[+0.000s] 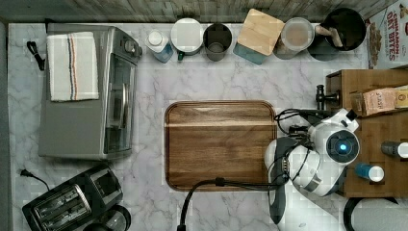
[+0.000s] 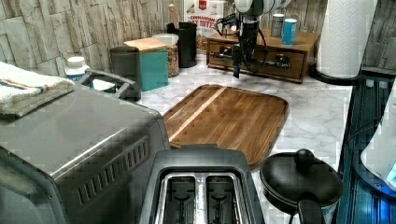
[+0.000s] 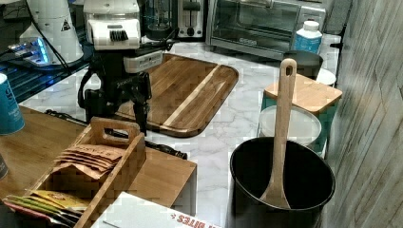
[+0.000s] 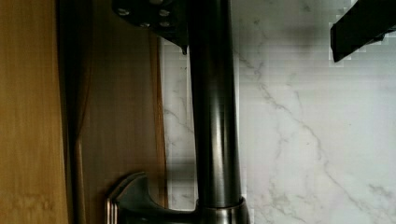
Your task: Open the drawer.
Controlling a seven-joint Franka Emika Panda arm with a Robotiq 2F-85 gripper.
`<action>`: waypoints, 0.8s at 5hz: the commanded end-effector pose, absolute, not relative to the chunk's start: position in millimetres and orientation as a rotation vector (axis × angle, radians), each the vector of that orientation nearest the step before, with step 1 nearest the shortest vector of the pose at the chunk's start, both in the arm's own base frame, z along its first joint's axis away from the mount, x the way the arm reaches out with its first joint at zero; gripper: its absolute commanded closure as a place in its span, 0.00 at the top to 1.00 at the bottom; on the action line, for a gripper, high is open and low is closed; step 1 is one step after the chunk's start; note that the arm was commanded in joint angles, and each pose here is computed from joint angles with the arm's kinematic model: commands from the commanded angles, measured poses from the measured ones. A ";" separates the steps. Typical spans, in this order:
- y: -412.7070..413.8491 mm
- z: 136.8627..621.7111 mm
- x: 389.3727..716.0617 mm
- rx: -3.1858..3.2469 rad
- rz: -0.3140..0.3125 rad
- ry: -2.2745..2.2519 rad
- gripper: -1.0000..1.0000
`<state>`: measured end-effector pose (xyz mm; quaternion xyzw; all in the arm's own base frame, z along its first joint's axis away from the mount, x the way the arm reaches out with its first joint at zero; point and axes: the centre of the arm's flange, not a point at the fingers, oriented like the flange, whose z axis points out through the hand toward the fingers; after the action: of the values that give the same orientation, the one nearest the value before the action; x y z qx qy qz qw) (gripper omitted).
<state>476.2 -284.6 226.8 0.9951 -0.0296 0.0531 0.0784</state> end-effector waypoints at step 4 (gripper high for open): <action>-141.7 266.5 507.1 3.149 0.077 0.058 1.00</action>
<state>483.6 -245.0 229.3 0.9993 -0.0289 -0.0013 0.0243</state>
